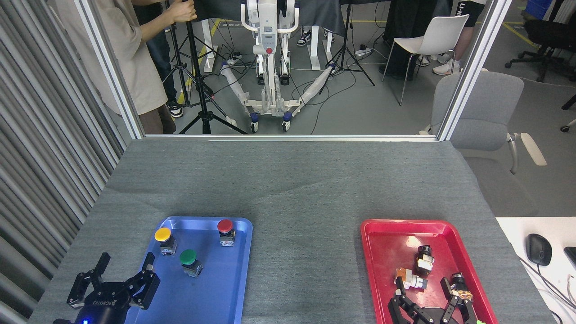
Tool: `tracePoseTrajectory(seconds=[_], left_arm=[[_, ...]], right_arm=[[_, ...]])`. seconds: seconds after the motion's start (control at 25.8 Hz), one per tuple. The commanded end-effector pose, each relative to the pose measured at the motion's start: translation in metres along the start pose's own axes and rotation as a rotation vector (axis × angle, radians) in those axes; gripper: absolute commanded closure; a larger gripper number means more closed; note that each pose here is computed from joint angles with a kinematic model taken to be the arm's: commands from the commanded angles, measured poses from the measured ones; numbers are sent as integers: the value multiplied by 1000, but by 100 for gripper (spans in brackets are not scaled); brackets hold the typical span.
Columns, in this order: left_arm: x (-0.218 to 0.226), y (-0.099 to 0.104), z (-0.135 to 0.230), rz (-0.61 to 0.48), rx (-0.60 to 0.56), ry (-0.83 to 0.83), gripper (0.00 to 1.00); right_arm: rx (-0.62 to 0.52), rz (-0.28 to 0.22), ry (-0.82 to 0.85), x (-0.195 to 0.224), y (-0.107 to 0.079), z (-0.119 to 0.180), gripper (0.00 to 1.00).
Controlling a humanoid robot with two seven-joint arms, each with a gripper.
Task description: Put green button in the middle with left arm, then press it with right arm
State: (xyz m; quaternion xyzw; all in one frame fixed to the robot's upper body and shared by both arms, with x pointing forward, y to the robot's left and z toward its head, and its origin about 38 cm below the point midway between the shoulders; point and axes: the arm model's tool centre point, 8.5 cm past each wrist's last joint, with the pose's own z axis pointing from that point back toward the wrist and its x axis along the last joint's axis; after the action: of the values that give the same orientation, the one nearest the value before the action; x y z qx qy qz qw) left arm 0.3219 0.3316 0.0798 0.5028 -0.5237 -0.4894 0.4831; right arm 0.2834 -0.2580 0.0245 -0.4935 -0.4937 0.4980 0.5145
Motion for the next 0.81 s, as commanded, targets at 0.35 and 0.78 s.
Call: tracePoseTrajectory(seconds=[0.35, 0.78], left_arm=[[0, -5, 5, 5, -10, -9, 0], [-1, -10, 6, 4, -22, 1, 0]], right_arm=[[9, 1, -5, 1, 2, 3, 0], [6, 1, -2, 0, 1, 2, 0]])
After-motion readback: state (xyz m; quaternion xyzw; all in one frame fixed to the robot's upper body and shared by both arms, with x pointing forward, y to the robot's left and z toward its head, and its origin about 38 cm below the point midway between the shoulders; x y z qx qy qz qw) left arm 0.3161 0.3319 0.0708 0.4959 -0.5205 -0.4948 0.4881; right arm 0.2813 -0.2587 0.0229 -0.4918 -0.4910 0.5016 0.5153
